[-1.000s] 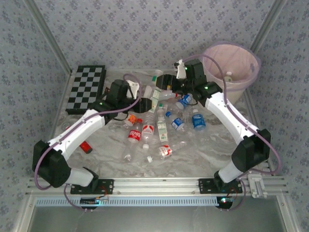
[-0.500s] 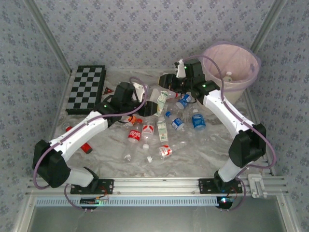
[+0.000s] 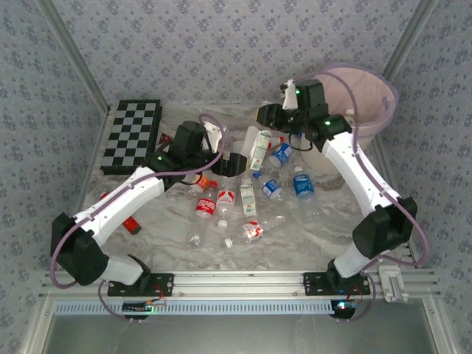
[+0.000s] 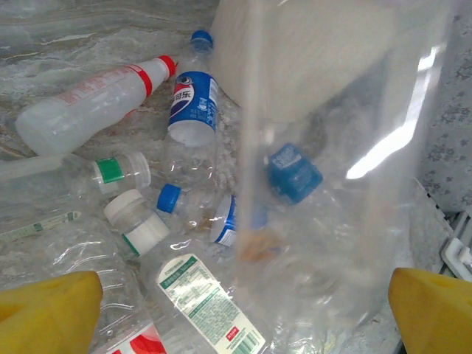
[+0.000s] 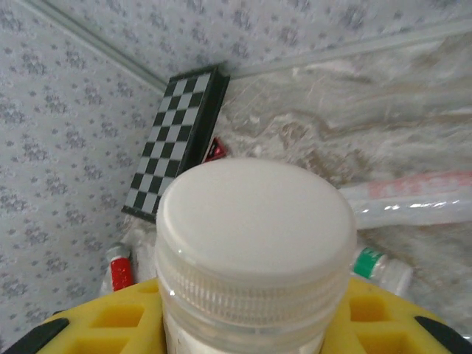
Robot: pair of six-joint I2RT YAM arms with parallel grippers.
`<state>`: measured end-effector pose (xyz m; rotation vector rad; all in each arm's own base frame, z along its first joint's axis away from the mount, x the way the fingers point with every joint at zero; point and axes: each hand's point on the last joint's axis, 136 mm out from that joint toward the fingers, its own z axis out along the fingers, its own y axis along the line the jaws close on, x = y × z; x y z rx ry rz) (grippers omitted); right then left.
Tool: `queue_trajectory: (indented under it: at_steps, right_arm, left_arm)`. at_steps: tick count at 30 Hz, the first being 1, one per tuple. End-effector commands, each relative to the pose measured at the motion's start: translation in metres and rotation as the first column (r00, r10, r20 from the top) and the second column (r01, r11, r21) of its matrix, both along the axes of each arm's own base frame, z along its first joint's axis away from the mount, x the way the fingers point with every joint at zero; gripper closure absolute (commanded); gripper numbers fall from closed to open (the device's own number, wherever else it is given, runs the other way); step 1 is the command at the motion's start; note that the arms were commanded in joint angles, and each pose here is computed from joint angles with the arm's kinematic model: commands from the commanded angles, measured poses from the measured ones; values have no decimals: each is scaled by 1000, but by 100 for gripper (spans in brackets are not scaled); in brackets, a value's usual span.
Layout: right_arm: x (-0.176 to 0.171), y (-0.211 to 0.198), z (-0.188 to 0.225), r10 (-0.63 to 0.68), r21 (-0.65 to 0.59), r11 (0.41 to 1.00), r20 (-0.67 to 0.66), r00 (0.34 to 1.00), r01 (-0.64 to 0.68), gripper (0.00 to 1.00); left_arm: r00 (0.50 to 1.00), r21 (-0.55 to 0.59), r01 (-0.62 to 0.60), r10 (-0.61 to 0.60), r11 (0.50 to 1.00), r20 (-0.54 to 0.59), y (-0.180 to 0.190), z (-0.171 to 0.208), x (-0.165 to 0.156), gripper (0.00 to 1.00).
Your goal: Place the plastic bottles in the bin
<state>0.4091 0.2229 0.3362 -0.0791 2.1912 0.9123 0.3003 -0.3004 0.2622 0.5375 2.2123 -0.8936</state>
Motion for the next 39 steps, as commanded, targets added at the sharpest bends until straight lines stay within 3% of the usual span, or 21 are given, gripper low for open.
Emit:
queue_trajectory:
  at_steps: [1, 6, 11, 18, 25, 30, 39]
  right_arm:
    - [-28, -50, 58, -89, -111, 988, 149, 985, 106, 81]
    - [-59, -119, 102, -252, -216, 921, 303, 919, 324, 99]
    - [-65, -175, 136, -329, -304, 820, 445, 833, 486, 100]
    - [-12, -237, 164, -425, -368, 624, 580, 695, 689, 100]
    - [42, -273, 141, -490, -486, 496, 527, 694, 719, 100]
    - [77, -279, 105, -499, -558, 477, 464, 732, 679, 100]
    - [114, -268, -3, -468, -668, 599, 157, 870, 443, 100]
  left_arm:
    - [998, 38, -42, 40, 998, 53, 16, 14, 8, 1]
    - [994, 103, -106, 107, 989, -8, 26, -5, 28, 1]
    - [991, 125, -120, 126, 985, -45, 23, -16, 37, 1]
    - [989, 127, -128, 136, 984, -61, 26, -17, 30, 1]
    - [979, 160, -189, 199, 969, -47, 51, -21, 14, 1]
    - [973, 182, -214, 225, 960, -43, 61, -27, 9, 1]
    - [975, 205, -202, 216, 958, -48, 63, -31, 8, 1]
